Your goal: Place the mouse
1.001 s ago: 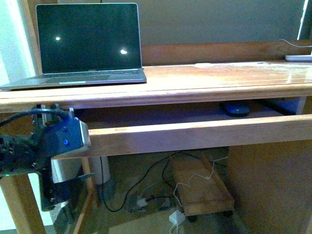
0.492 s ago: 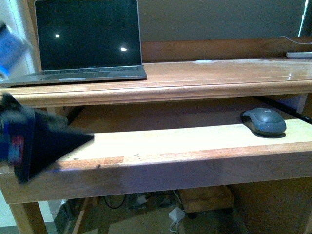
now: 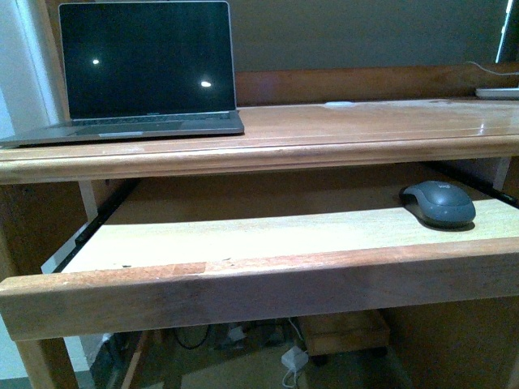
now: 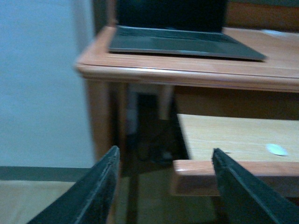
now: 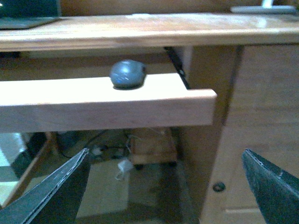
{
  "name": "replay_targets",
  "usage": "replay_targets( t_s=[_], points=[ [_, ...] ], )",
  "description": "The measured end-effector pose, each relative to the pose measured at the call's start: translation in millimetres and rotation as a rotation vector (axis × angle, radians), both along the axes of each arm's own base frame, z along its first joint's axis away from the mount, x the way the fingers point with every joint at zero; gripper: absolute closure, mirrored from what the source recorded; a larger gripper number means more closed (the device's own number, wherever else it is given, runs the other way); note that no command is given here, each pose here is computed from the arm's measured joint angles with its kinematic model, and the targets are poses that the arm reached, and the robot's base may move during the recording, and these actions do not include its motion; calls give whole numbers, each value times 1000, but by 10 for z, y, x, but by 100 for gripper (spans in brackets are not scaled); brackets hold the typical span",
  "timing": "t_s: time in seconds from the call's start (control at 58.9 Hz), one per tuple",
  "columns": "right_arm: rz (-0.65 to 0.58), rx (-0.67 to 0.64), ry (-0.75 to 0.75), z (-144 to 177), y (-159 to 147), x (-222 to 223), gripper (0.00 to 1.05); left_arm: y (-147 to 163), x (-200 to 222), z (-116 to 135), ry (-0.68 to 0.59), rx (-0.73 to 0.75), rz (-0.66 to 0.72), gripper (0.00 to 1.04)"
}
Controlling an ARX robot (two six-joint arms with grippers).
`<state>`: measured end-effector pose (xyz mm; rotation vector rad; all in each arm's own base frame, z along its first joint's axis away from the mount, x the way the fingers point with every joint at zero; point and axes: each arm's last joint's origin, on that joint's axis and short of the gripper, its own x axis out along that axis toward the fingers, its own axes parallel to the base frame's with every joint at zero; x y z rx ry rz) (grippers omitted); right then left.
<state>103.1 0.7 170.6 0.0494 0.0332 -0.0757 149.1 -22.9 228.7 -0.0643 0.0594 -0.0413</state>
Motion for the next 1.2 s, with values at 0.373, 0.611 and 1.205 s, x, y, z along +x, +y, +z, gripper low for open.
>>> replay_targets(
  t_s=[0.373,0.611,1.205],
  points=[
    [132,-86,52,819,390,1227,7,221,-269,-317,-59,51,44,102],
    [117,-249,235,1004,698,1939,7,223,-338,-441,-58,53,37,102],
    [17,-309,479,812,900,2515,7,225,-501,-637,-50,53,37,102]
  ],
)
